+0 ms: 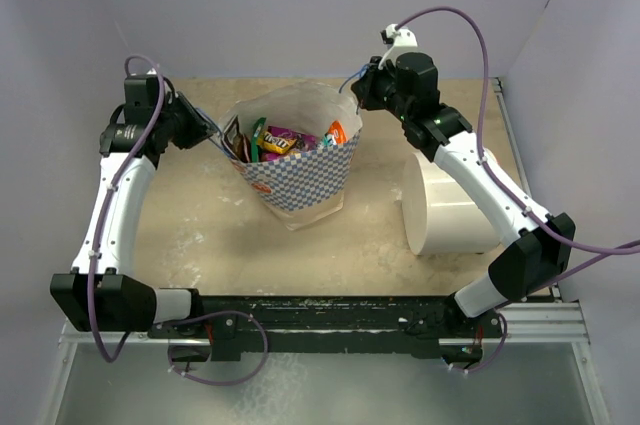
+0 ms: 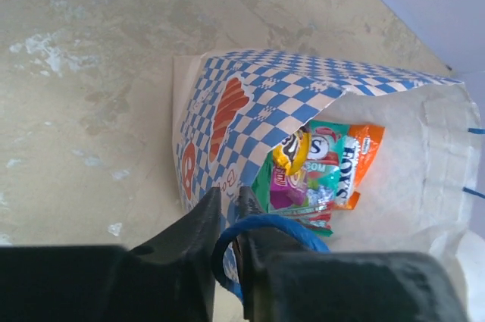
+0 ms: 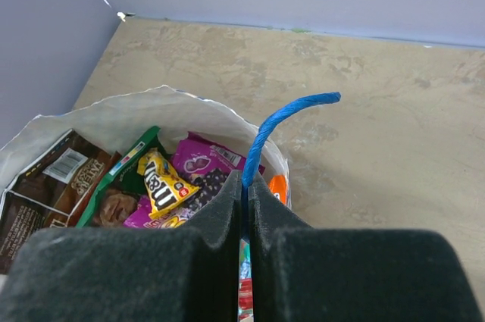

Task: Take the snacks out of the paper bag
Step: Adjust the paper bag at the center of the board.

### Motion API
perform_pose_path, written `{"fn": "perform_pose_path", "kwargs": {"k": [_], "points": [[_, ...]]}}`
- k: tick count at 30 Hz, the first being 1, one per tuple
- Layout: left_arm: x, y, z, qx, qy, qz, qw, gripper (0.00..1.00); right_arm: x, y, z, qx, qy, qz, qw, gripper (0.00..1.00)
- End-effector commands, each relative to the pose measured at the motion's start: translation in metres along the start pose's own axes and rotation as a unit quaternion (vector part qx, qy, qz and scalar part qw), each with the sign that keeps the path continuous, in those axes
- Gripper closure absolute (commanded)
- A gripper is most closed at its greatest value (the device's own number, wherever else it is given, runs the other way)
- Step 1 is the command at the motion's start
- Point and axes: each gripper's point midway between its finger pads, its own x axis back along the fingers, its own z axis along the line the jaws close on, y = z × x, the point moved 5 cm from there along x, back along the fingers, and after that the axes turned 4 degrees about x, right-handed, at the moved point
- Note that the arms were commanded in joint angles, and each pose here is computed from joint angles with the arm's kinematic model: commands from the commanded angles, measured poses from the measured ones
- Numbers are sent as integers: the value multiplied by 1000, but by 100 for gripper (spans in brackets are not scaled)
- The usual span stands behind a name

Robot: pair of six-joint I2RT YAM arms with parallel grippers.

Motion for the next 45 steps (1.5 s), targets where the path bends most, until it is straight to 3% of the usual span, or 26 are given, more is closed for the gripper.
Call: {"fn": "perform_pose_path", "kwargs": {"k": [1, 7, 14, 19, 23, 29, 33, 39, 45], "points": [[7, 30, -13, -32, 3, -65, 997, 89, 24, 41, 13, 3, 35, -66, 997, 96], [38, 78, -21, -32, 26, -130, 991, 100, 28, 48, 19, 15, 52, -60, 997, 96], [57, 140, -43, -52, 38, -202, 977, 100, 11, 47, 57, 41, 179, -52, 982, 95], [64, 185, -65, -92, 32, -254, 962, 100, -11, 31, 115, 25, 274, -31, 961, 95], [59, 198, -68, -123, 33, -266, 956, 100, -16, -5, 169, 15, 350, 12, 936, 94], [62, 168, -60, -155, 6, -225, 962, 100, 3, -75, 219, 52, 404, 117, 906, 91], [73, 127, -62, -169, -73, -181, 966, 100, 32, -114, 226, 65, 413, 165, 894, 90], [86, 85, -71, -126, -171, -126, 969, 100, 62, -136, 213, 63, 390, 206, 896, 89], [92, 72, -70, -87, -188, -113, 972, 100, 72, -131, 176, 119, 301, 228, 918, 76]]}}
